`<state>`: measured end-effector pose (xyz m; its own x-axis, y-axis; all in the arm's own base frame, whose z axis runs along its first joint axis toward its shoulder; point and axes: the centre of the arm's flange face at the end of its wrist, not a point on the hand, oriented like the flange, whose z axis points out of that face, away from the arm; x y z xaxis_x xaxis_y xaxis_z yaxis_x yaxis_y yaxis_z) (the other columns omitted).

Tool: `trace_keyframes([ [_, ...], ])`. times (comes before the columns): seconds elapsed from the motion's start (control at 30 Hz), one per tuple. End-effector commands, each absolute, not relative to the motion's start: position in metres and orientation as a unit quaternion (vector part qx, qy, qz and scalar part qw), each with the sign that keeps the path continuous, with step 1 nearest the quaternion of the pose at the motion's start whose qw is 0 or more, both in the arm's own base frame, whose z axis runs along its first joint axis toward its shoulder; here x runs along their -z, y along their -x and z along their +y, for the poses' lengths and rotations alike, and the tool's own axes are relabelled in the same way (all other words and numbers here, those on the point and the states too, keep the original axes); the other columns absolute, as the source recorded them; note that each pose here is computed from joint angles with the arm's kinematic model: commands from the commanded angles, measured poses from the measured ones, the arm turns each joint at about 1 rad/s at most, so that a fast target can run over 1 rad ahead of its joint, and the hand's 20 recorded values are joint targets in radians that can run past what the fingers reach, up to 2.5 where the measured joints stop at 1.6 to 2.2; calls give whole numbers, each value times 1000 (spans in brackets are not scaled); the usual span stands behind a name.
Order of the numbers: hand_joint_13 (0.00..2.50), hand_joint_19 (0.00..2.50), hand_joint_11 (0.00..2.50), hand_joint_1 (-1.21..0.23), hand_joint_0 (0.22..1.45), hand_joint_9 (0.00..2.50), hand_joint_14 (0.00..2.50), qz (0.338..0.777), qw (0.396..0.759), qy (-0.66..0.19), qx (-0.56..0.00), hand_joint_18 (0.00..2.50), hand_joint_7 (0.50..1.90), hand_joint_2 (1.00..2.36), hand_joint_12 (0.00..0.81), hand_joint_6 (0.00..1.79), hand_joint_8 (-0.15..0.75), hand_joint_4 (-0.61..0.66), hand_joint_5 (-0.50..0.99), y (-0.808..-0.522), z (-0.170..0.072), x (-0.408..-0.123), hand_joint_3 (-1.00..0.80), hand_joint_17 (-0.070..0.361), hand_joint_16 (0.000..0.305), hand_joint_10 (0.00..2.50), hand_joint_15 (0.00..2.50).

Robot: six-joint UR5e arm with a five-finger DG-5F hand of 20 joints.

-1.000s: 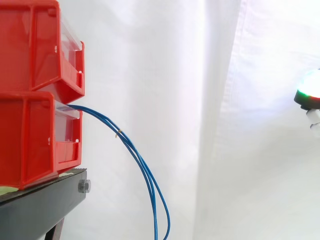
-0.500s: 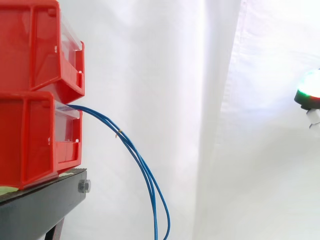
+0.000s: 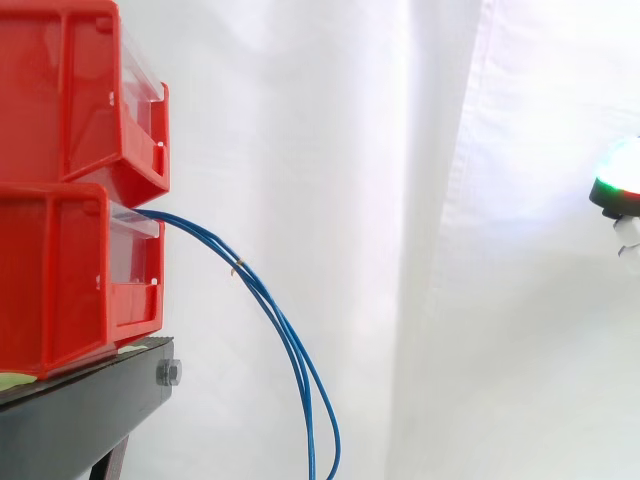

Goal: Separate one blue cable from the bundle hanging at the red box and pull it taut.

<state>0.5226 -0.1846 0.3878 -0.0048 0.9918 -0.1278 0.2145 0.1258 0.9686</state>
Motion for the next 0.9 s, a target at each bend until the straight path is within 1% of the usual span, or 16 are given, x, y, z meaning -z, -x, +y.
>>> trace_keyframes([
  [0.0,312,365,136,-533,565,443,4,579,477,-520,-408,477,706,1000,345,501,305,226,-243,-522,-185,-388,-500,105,46,2,136],
  [0.33,322,359,155,-533,539,456,4,581,475,-519,-409,479,708,1000,353,501,319,235,-242,-523,-182,-388,-500,105,47,3,138],
  [0.5,366,358,183,-536,548,510,4,583,474,-517,-411,506,718,1000,329,502,310,238,-234,-525,-179,-387,-500,97,43,3,147],
  [0.57,373,343,193,-536,548,525,4,581,474,-519,-411,514,715,1000,332,502,320,244,-233,-525,-179,-387,-500,98,43,4,146],
  [0.8,383,341,200,-534,557,526,6,567,492,-518,-410,526,719,1000,334,502,324,244,-233,-531,-180,-388,-500,98,44,4,149],
  [0.83,383,349,194,-534,557,526,4,560,503,-511,-414,526,719,1000,334,502,323,246,-233,-536,-178,-390,-500,98,43,4,150],
  [0.87,384,342,194,-534,558,527,4,559,505,-511,-414,526,720,1000,333,502,323,245,-233,-538,-178,-389,-500,98,43,4,150],
])
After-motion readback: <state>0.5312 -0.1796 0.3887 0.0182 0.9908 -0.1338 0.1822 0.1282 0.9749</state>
